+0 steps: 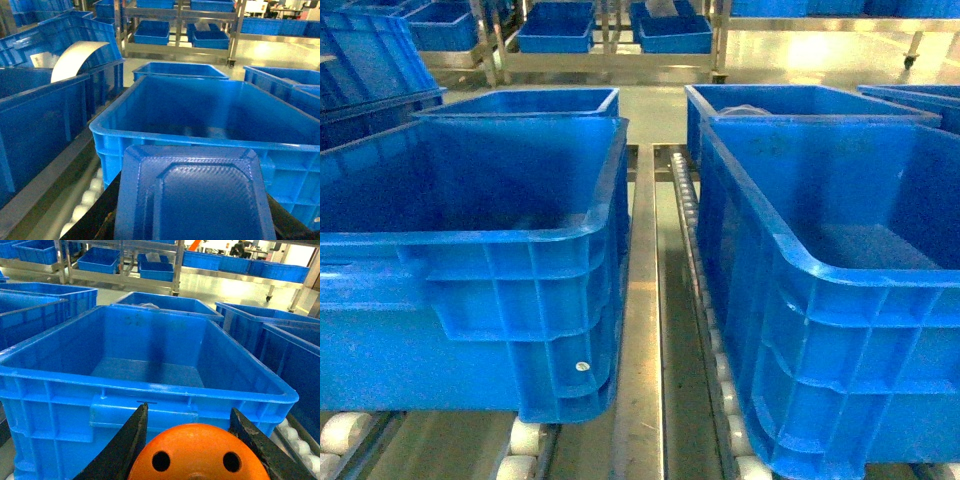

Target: Sort blue parts and orange caps into right shelf containers

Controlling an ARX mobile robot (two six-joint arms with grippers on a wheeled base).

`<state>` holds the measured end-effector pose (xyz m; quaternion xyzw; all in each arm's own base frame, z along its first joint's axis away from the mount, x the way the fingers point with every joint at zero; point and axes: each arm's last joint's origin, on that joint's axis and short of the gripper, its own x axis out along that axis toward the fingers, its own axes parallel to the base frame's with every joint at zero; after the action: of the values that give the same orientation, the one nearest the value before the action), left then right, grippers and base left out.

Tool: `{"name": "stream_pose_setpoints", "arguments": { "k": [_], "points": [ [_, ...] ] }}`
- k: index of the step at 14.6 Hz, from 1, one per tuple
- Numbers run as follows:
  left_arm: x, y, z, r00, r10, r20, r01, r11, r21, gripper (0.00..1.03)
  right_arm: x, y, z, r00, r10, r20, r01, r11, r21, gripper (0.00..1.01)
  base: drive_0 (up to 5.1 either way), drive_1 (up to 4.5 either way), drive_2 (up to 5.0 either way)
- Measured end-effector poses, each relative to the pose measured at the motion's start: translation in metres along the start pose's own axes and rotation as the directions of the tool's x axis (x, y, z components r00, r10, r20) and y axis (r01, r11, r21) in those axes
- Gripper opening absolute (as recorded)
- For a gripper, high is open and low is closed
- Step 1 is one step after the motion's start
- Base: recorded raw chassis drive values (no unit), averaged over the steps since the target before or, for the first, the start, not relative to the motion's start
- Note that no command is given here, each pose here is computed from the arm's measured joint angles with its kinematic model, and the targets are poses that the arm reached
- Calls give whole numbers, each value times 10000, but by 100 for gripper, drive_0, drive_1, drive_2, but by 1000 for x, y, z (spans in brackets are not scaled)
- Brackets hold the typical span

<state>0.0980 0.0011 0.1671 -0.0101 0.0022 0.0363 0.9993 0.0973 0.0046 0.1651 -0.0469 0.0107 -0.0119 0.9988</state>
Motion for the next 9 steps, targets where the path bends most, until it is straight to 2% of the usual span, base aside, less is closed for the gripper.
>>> {"name": "stream_pose_setpoints", "arguments": {
  "k": [1, 2, 3, 5, 6, 7, 8, 9],
  "points": [
    [1, 1, 0, 10000, 57, 16, -57, 10000, -71, 44, 0, 1, 0, 10000, 93, -10, -93, 9999, -68, 43, 0, 0, 0],
    [3, 1, 2, 9999, -52, 132, 53, 10000, -74, 44, 2, 0, 1, 9997, 221, -110, -221, 9997, -35, 43, 0, 0, 0],
    [8, 0, 6, 9993, -309, 200, 309, 9995, 2, 44, 3, -2, 8, 9996, 267, 51, -268, 9996, 99, 43, 0, 0, 0],
    [28, -3, 31, 9948, -737, 705, 732, 9973, 90, 44, 15, -4, 40, 9941, 353, 1030, -377, 9991, 216, 43, 0, 0, 0],
    [45, -5, 48, 9884, -1009, 1132, 985, 9948, 265, 44, 28, -3, 50, 9910, 496, 1242, -527, 9984, 216, 43, 0, 0, 0],
    [63, -8, 59, 9824, -1299, 1344, 1261, 9913, 364, 44, 42, -2, 57, 9895, 616, 1306, -649, 9977, 210, 43, 0, 0, 0],
    [83, -11, 66, 9793, -1488, 1373, 1449, 9887, 379, 44, 61, -3, 65, 9876, 775, 1366, -807, 9966, 185, 43, 0, 0, 0],
    [109, -13, 71, 9782, -1727, 1154, 1703, 9849, 301, 44, 86, -4, 75, 9871, 723, 1429, -755, 9970, 173, 43, 0, 0, 0]
  ]
}}
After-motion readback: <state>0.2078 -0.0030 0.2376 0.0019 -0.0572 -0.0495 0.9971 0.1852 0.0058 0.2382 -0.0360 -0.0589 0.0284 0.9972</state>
